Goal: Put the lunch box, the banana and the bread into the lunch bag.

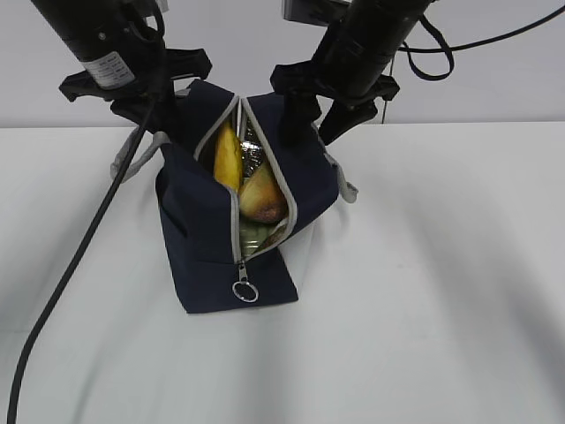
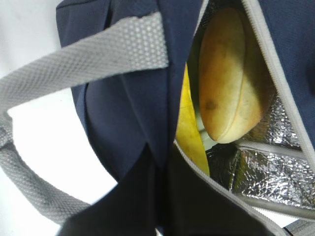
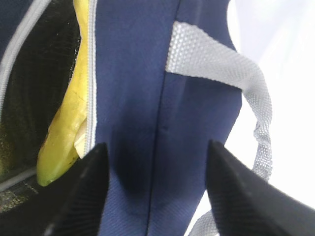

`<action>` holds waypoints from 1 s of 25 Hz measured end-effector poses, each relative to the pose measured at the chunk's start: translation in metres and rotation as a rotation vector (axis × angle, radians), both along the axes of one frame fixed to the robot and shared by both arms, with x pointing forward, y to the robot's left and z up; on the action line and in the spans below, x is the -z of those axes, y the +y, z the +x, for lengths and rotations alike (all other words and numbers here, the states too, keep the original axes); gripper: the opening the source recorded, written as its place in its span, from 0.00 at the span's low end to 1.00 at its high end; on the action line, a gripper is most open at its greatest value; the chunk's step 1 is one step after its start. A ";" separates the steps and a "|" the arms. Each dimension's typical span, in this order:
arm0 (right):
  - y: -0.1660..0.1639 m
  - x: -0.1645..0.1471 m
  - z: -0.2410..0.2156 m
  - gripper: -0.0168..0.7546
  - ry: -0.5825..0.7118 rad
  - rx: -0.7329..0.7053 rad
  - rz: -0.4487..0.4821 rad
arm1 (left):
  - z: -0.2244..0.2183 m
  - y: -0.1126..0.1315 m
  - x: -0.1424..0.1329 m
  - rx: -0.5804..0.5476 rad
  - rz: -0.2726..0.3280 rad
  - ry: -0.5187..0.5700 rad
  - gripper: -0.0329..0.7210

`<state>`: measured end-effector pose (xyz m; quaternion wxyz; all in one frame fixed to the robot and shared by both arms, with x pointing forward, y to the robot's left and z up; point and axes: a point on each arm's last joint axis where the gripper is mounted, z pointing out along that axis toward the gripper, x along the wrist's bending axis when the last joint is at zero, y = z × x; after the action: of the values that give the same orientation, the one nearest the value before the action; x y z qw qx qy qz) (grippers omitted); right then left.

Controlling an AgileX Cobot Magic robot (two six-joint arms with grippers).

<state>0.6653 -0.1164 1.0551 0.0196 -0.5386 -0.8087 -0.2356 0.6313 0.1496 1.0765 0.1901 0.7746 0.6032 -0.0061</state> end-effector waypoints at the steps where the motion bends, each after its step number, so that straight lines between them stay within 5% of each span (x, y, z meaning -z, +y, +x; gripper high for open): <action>1: 0.000 0.000 0.000 0.59 -0.002 0.003 0.001 | 0.000 0.000 0.000 0.000 0.000 0.000 0.04; 7: 0.002 -0.001 0.000 0.29 -0.002 0.005 0.021 | 0.000 0.000 0.000 0.000 -0.003 0.001 0.04; 14: 0.002 -0.001 0.000 0.25 0.000 0.005 0.027 | 0.000 0.000 0.000 0.000 -0.005 0.002 0.04; 17: 0.002 -0.001 -0.001 0.09 0.011 0.002 0.024 | 0.000 -0.001 0.000 0.000 -0.016 0.005 0.04; 20: 0.002 -0.001 -0.001 0.03 0.015 0.001 0.023 | -0.001 -0.003 -0.001 0.004 -0.031 0.009 0.04; 25: 0.001 -0.004 -0.002 0.02 0.012 0.006 0.026 | -0.003 -0.010 -0.003 0.047 -0.107 0.020 0.04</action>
<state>0.6629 -0.1151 1.0591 0.0307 -0.5420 -0.8039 -0.2429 0.6280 0.1395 1.0794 0.2249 0.7772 0.5855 -0.0505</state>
